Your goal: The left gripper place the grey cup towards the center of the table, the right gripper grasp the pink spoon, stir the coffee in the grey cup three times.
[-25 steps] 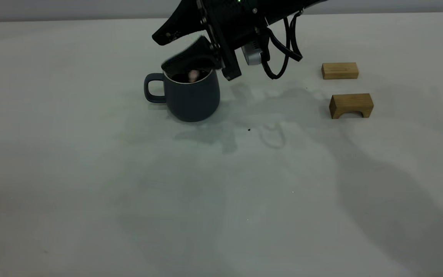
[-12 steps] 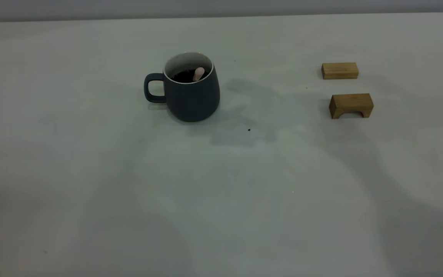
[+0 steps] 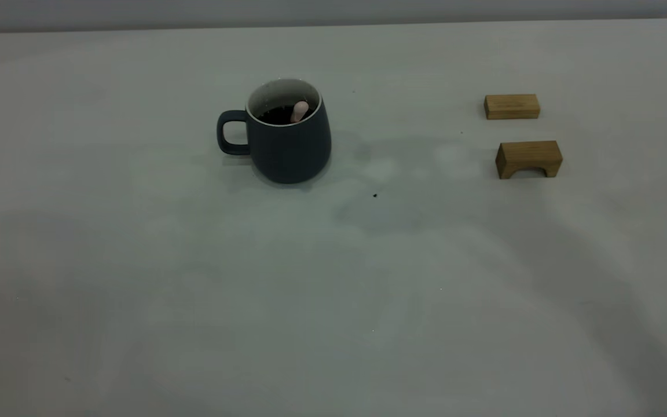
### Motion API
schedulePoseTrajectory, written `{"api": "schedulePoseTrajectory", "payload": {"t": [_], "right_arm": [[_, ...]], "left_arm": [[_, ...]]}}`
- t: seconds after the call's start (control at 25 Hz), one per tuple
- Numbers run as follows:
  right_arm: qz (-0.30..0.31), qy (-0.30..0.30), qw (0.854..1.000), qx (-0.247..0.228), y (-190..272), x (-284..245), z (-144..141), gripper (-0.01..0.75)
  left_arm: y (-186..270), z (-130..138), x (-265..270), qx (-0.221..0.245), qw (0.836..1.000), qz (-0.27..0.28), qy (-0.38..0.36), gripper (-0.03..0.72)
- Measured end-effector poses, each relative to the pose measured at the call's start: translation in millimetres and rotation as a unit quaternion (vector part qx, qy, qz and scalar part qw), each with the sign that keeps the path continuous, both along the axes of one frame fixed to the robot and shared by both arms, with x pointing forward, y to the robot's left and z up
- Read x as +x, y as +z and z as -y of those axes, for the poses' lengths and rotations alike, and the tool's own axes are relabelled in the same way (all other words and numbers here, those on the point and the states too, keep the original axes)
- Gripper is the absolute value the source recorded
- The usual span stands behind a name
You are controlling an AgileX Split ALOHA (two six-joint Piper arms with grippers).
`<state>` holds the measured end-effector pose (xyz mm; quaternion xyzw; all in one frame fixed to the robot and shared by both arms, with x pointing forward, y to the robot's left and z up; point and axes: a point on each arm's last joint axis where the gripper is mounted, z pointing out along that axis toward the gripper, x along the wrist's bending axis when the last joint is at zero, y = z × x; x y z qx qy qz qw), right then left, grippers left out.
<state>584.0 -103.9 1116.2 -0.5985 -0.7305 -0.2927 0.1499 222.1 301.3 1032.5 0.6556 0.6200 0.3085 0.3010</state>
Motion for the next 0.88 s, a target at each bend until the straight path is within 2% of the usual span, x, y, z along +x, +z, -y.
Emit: {"api": "schedulePoseTrajectory", "payload": {"t": [0.16, 0.32, 0.56, 0.64, 0.72, 0.88], "right_arm": [[0.052, 0.017, 0.997, -0.058, 15.5, -26.4, 20.5, 0.202], [0.086, 0.045, 0.985, -0.144, 12.2, -61.2, 49.3, 0.200], [0.136, 0.093, 0.948, -0.272, 1.9, -129.2, 100.9, 0.202], [0.148, 0.093, 0.942, -0.288, 0.3, -153.3, 114.6, 0.204], [0.172, 0.069, 0.941, -0.283, 6.2, -180.8, 130.5, 0.203], [0.204, -0.051, 0.943, -0.257, 9.2, -234.8, 165.4, 0.204]], "left_arm": [[0.0, 0.0, 0.0, 0.000, 1.000, 0.000, 0.000, 0.299], [0.0, 0.0, 0.0, 0.000, 1.000, 0.000, 0.000, 0.299], [0.0, 0.0, 0.0, 0.000, 1.000, 0.000, 0.000, 0.299], [0.0, 0.0, 0.0, 0.000, 1.000, 0.000, 0.000, 0.299], [0.0, 0.0, 0.0, 0.000, 1.000, 0.000, 0.000, 0.299], [0.0, 0.0, 0.0, 0.000, 1.000, 0.000, 0.000, 0.299]]}}
